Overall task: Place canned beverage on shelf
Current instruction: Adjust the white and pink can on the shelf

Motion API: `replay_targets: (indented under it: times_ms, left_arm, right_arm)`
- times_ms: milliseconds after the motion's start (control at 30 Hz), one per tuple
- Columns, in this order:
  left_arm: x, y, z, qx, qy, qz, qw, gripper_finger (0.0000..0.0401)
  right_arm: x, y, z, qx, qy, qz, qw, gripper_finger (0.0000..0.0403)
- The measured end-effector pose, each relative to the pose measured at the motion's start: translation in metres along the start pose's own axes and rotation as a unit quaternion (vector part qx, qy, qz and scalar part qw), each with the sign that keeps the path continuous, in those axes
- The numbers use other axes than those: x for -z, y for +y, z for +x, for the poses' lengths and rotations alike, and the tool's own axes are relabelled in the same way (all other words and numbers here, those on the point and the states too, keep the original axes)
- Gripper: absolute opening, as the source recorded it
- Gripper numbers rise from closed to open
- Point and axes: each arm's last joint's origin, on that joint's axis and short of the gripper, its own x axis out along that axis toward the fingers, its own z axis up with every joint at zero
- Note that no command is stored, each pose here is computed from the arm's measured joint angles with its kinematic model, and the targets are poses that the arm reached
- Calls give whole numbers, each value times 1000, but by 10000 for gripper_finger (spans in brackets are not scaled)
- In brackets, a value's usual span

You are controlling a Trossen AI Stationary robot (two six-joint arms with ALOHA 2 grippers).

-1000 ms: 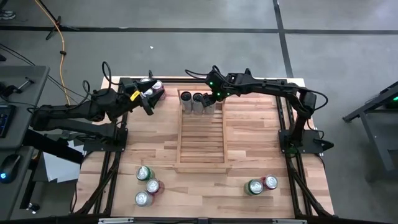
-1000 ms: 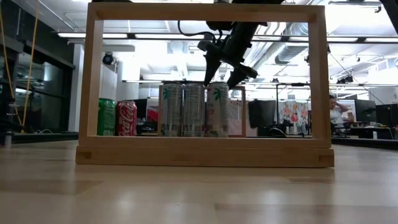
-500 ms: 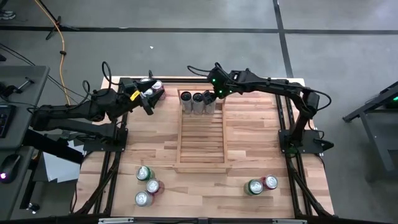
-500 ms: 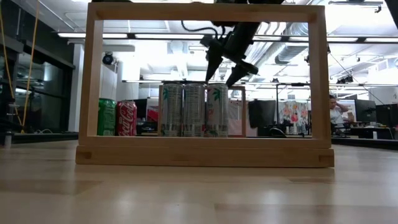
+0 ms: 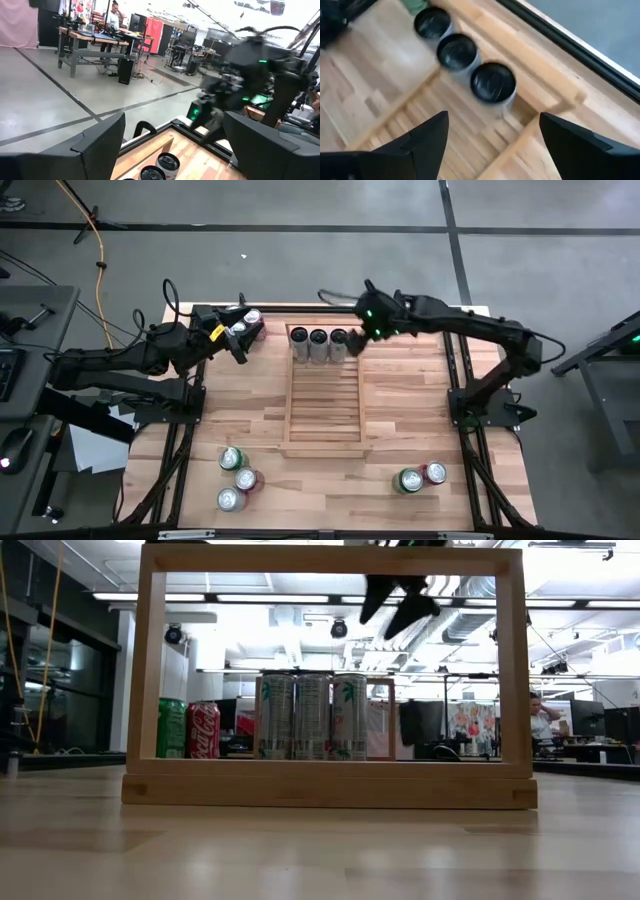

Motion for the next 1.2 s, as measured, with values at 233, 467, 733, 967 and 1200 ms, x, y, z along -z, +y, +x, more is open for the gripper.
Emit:
replay_targets:
  times_ms: [233,467,733,967,1200]
  left_arm:
    - [0,0,0,-3,-1,0,1000,329]
    - [0,1,0,-12,-3,-4,1000,329]
    - [0,1,0,-11,-3,-5,1000,329]
    - [0,1,0,-11,-3,-5,1000,329]
    - [0,1,0,-11,-3,-5,1000,329]
  right_arm:
    - [79,16,23,-32,5,42,999,197]
    - [118,38,73,-261,-121,222,932,16]
    - [109,51,127,-228,-107,281,926,4]
    - [86,54,162,-184,-123,316,922,1]
    - [77,48,172,-136,-138,328,925,0]
